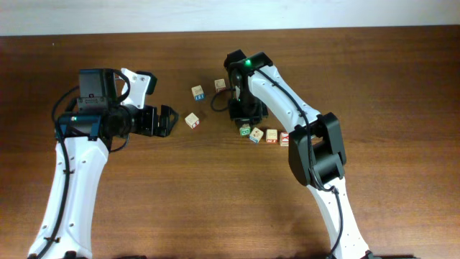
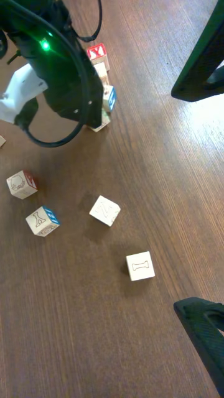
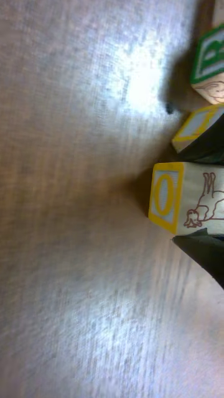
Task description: Rotate 5 blocks
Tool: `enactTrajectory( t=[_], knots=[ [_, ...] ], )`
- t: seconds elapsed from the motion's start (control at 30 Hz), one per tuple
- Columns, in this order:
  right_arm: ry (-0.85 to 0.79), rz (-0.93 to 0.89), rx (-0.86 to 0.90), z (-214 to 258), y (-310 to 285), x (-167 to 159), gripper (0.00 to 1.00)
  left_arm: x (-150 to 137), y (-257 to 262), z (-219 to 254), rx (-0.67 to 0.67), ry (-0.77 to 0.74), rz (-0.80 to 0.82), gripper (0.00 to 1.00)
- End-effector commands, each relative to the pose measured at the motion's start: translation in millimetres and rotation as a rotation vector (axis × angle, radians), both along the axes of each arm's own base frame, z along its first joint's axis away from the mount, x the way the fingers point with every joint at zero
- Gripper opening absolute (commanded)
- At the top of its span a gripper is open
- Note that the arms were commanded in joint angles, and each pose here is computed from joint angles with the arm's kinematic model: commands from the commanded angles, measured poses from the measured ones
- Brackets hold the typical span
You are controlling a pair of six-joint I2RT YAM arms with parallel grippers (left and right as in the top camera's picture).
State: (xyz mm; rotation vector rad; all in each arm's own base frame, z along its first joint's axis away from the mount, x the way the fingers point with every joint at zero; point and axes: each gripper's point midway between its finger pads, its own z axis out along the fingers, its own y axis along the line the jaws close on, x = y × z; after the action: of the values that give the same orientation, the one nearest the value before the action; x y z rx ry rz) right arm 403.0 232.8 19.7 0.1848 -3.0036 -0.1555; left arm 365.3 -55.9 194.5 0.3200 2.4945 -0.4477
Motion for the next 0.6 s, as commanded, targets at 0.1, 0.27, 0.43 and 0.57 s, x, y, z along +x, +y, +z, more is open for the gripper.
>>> enactTrajectory(
  t=[0.1, 0.27, 0.43, 0.57],
  knots=[
    [0.031, 0.03, -0.007, -7, 16, -14, 0.31, 4, -2, 8, -0.013, -0.015, -0.001, 0.99],
    [0.07, 0.045, -0.031, -6, 16, -27, 0.36, 4, -2, 8, -0.013, -0.015, -0.001, 0.99],
    [0.094, 0.045, -0.086, -5, 3, -33, 0.5, 4, -2, 8, -0.013, -0.015, -0.001, 0.99],
    [0.059, 0.072, -0.061, -6, 5, -24, 0.59, 4, -2, 8, -0.013, -0.015, -0.001, 0.99]
  ],
)
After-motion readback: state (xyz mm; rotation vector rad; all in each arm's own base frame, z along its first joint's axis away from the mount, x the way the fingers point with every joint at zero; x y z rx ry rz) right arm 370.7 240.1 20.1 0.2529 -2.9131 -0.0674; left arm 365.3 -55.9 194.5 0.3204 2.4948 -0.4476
